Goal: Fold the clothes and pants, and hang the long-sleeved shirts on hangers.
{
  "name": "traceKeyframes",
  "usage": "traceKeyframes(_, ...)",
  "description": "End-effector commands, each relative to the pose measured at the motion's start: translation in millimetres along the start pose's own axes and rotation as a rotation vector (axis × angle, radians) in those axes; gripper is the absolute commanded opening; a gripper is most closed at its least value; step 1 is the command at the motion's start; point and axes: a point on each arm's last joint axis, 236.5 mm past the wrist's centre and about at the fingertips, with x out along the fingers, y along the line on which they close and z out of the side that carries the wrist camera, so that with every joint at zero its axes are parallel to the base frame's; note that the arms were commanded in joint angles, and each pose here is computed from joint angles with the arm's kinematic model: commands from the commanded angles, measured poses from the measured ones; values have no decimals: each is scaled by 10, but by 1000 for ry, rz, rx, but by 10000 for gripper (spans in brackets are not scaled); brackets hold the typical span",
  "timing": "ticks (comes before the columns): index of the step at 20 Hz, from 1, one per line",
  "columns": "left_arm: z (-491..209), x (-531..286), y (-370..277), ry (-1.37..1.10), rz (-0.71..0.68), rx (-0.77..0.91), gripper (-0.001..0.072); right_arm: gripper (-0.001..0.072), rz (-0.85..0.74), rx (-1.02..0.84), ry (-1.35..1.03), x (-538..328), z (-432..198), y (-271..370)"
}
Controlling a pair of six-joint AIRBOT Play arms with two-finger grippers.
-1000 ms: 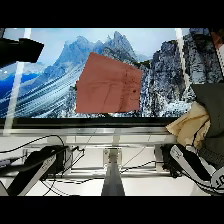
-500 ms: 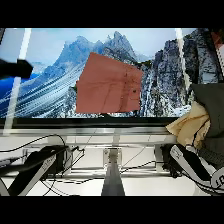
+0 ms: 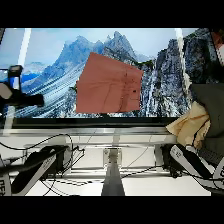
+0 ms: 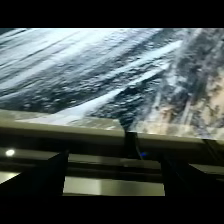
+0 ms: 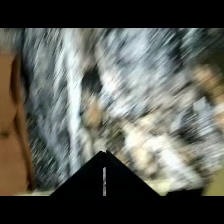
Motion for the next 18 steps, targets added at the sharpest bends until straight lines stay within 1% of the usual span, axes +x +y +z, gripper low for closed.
traceKeyframes(1, 4, 280, -747, 38, -296, 46, 605, 162, 303, 156, 259, 697, -1041, 449)
traceKeyframes(2, 5, 345, -871, 60, -357, 39, 605, 312, 335, 184, 314, 834, -1286, 525)
traceKeyframes(4, 5, 445, -1002, 91, -432, 29, 606, 505, 357, 172, 436, 1015, -1725, 662)
traceKeyframes(5, 7, 476, -1027, 98, -453, 30, 609, 556, 358, 151, 479, 1085, -1856, 726)
traceKeyframes(7, 27, 528, -945, 93, -442, 24, 624, 559, 354, 116, 509, 1259, -1942, 880)
traceKeyframes(11, 77, 541, -611, 66, -420, -93, 626, 558, 378, 182, 545, 1571, -1955, 1150)
traceKeyframes(13, -8, 554, -516, 89, -426, -137, 626, 558, 387, 196, 584, 1689, -1966, 1223)
traceKeyframes(16, -192, 645, -561, 134, -444, -164, 626, 551, 399, 171, 603, 1810, -1897, 1336)
traceKeyframes(18, -310, 734, -679, 151, -481, -202, 626, 548, 406, 145, 597, 1846, -1828, 1410)
